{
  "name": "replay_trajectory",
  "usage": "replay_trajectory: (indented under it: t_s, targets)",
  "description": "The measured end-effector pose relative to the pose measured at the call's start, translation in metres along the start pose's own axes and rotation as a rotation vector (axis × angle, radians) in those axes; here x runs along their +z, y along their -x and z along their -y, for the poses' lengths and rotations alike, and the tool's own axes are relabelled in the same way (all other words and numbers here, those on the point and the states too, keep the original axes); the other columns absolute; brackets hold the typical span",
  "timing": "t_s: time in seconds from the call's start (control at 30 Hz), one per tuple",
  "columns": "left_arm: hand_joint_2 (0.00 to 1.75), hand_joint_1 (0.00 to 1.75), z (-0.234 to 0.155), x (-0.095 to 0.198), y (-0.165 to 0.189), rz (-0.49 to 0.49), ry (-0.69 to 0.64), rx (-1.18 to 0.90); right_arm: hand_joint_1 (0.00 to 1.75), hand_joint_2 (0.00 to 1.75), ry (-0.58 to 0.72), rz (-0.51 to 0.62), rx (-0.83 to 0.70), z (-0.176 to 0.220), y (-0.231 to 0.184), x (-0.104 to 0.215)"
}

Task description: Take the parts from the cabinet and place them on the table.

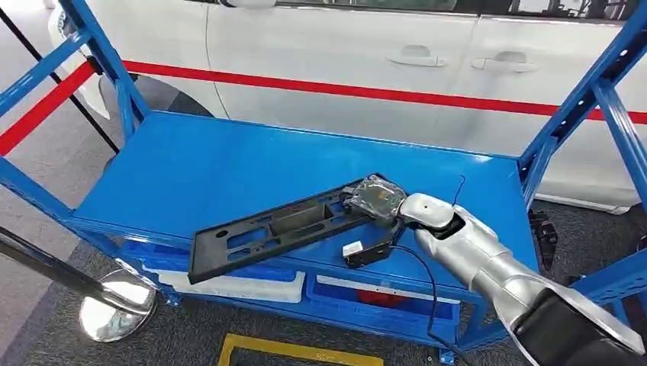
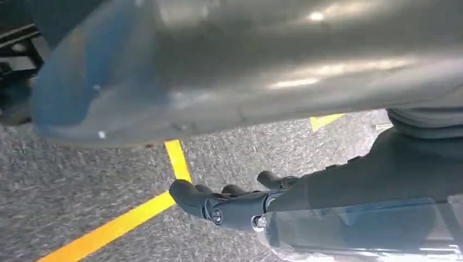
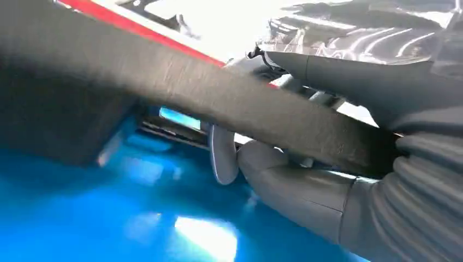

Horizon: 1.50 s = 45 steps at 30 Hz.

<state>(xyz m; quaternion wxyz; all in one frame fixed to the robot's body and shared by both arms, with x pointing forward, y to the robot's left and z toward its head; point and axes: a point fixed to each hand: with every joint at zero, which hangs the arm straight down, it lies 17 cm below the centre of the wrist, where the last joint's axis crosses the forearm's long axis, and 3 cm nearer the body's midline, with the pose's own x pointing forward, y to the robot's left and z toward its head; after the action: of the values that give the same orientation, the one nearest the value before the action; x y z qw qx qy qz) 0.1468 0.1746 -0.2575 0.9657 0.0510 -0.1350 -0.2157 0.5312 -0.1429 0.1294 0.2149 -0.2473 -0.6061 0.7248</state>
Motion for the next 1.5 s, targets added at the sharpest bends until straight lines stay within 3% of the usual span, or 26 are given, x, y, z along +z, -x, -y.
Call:
replay_trajectory:
  t_s: [0.13, 0.33, 0.43, 0.57, 0.67, 0.7, 0.87, 1.07, 1.27, 1.5]
  targets:
    - [0.0, 0.0, 0.002, 0.0, -0.001, 0.008, 0.006, 0.013, 1.75, 1.75, 0.129, 0.078, -0.262, 0.036, -0.025, 0.003]
    - [0.0, 0.0, 0.001, 0.0, 0.002, 0.008, -0.002, 0.025, 1.75, 1.75, 0.424, 0.242, -0.75, 0.169, -0.046, 0.016]
    - [0.0, 0.0, -0.001, 0.0, 0.008, -0.003, -0.013, 0.016, 1.75, 1.75, 0.486, 0.375, -0.959, 0.22, -0.062, 0.029]
    - [0.0, 0.0, -0.003, -0.001, 0.012, -0.009, -0.02, 0.018, 1.75, 1.75, 0.537, 0.514, -1.059, 0.268, -0.075, 0.051]
    - [0.0, 0.0, -0.004, -0.001, 0.015, -0.013, -0.023, 0.023, 1.75, 1.75, 0.538, 0.581, -1.106, 0.281, -0.087, 0.061]
    - [1.75, 0.0, -0.004, -0.001, 0.017, -0.016, -0.024, 0.026, 1.75, 1.75, 0.534, 0.591, -1.11, 0.281, -0.091, 0.062]
    - [1.75, 0.0, -0.006, -0.002, 0.017, -0.014, -0.028, 0.036, 1.75, 1.75, 0.53, 0.612, -1.13, 0.284, -0.096, 0.069]
    - [1.75, 0.0, -0.011, -0.002, 0.019, 0.012, -0.044, 0.042, 1.75, 1.75, 0.446, 0.629, -1.273, 0.241, -0.122, 0.071]
    - [1.75, 0.0, -0.02, -0.002, 0.005, 0.116, -0.081, 0.022, 1.75, 1.75, 0.432, 0.64, -1.341, 0.193, -0.161, 0.079]
    - [1.75, 0.0, -0.03, 0.0, -0.017, 0.231, -0.128, 0.048, 1.75, 1.75, 0.424, 0.631, -1.402, 0.17, -0.178, 0.084]
